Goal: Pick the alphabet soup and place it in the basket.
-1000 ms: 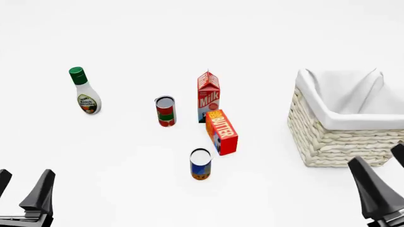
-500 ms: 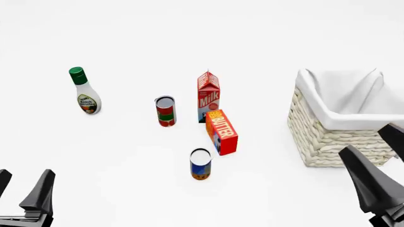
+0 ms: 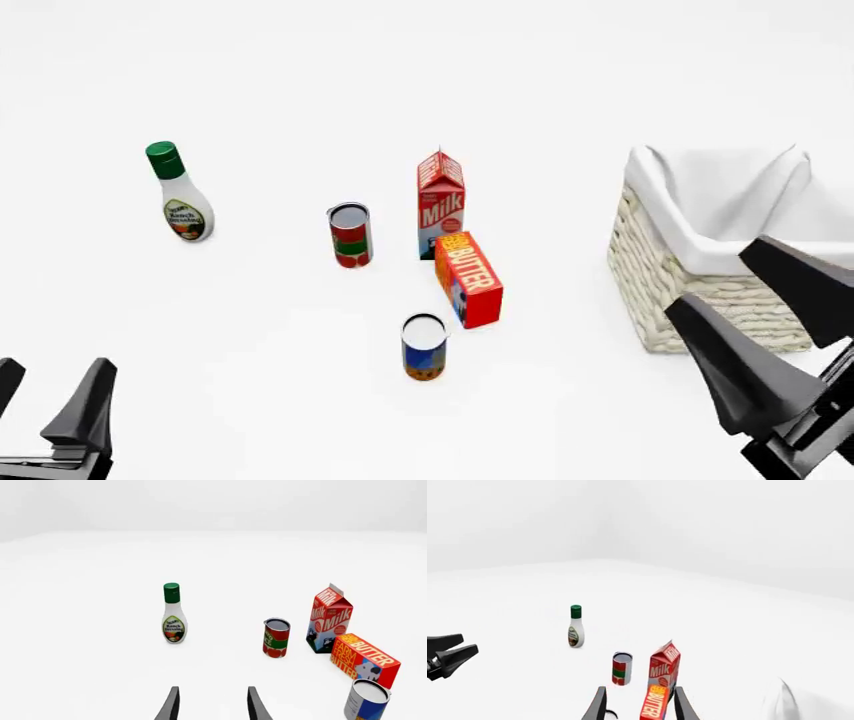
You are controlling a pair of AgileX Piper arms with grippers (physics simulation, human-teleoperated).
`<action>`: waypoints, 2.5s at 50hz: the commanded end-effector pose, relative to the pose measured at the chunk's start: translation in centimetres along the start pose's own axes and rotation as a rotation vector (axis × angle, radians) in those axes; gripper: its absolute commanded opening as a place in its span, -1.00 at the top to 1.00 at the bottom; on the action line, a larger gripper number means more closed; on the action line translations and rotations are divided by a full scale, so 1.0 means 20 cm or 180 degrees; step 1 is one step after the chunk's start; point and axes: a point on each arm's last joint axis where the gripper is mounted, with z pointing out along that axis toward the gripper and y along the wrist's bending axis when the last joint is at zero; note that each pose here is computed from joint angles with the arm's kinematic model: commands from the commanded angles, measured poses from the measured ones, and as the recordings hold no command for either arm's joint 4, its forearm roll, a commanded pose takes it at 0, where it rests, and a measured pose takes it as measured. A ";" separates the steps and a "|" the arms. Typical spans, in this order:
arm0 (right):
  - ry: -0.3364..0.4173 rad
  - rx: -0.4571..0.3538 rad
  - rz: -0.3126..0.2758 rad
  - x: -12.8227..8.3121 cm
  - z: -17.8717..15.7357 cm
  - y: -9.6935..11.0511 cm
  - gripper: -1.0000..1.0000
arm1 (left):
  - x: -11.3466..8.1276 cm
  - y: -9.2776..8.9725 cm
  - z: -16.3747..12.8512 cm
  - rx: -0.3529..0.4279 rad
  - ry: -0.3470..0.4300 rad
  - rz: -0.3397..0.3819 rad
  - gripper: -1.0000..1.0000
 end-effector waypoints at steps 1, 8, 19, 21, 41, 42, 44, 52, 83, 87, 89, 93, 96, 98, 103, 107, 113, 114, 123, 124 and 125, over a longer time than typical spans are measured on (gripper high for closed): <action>0.0014 -0.0197 0.0042 0.01 0.07 0.03 -1.00 | 0.00 0.00 0.00 0.0000 0.0000 0.0000 -1.00; 0.0027 -0.0318 0.0052 0.03 0.14 0.06 -1.00 | 0.00 0.00 0.00 0.0000 0.0000 0.0000 -1.00; 0.0040 -0.0453 0.0066 0.05 0.22 0.10 -1.00 | 0.00 0.00 0.00 0.0000 0.0000 0.0000 -1.00; 0.0044 -0.0471 0.0066 0.06 0.23 0.10 -1.00 | 0.00 0.00 0.00 0.0000 0.0000 0.0000 -1.00; 0.0206 -0.0539 0.0127 0.19 0.37 0.15 -1.00 | 0.00 0.00 0.00 0.0000 0.0000 0.0000 -1.00; 0.0215 -0.0541 0.0131 0.19 0.37 0.15 -1.00 | 0.00 0.00 0.00 0.0000 0.0000 0.0000 -1.00; 0.0232 -0.0550 0.0135 0.20 0.38 0.16 -1.00 | 0.00 0.00 0.00 0.0000 0.0000 0.0000 -1.00; 0.0317 -0.0593 0.0141 0.26 0.44 0.19 -1.00 | 0.00 0.00 0.00 0.0000 0.0000 0.0000 -1.00; 0.0549 -0.0519 0.0191 0.45 0.57 0.20 -1.00 | 0.00 0.00 0.00 0.0000 0.0000 0.0000 -1.00; 0.0567 -0.0499 0.0195 0.46 0.58 0.20 -1.00 | 0.00 0.00 0.00 0.0000 0.0000 0.0000 -1.00; 0.0579 -0.0484 0.0197 0.47 0.59 0.20 -1.00 | 0.00 0.00 0.00 0.0000 0.0000 0.0000 -1.00; 0.0598 -0.0476 0.0200 0.49 0.61 0.20 -1.00 | 0.00 0.00 0.00 0.0000 0.0000 0.0000 -1.00; 0.0616 -0.0466 0.0203 0.50 0.62 0.20 -1.00 | 0.00 0.00 0.00 0.0000 0.0000 0.0000 -1.00; 0.0629 -0.0457 0.0205 0.51 0.63 0.19 -1.00 | 0.00 0.00 0.00 0.0000 0.0000 0.0000 -1.00; 0.0666 -0.0443 0.0212 0.54 0.66 0.20 -1.00 | 0.00 0.00 0.00 0.0000 0.0000 0.0000 -1.00; 0.0692 -0.0436 0.0216 0.56 0.68 0.20 -1.00 | 0.00 0.00 0.00 0.0000 0.0000 0.0000 -1.00; 0.0740 -0.0435 0.0228 0.60 0.71 0.20 -1.00 | 0.00 0.00 0.00 0.0000 0.0000 0.0000 -1.00; 0.0746 -0.0436 0.0230 0.60 0.71 0.21 -1.00 | 0.00 0.00 0.00 0.0000 0.0000 0.0000 -1.00; 0.0801 -0.0440 0.0254 0.65 0.75 0.22 -1.00 | 0.00 0.00 0.00 0.0000 0.0000 0.0000 -1.00; 0.0806 -0.0438 0.0254 0.65 0.75 0.22 -1.00 | 0.00 0.00 0.00 0.0000 0.0000 0.0000 -1.00; 0.0822 -0.0438 0.0256 0.66 0.76 0.22 -1.00 | 0.00 0.00 0.00 0.0000 0.0000 0.0000 -1.00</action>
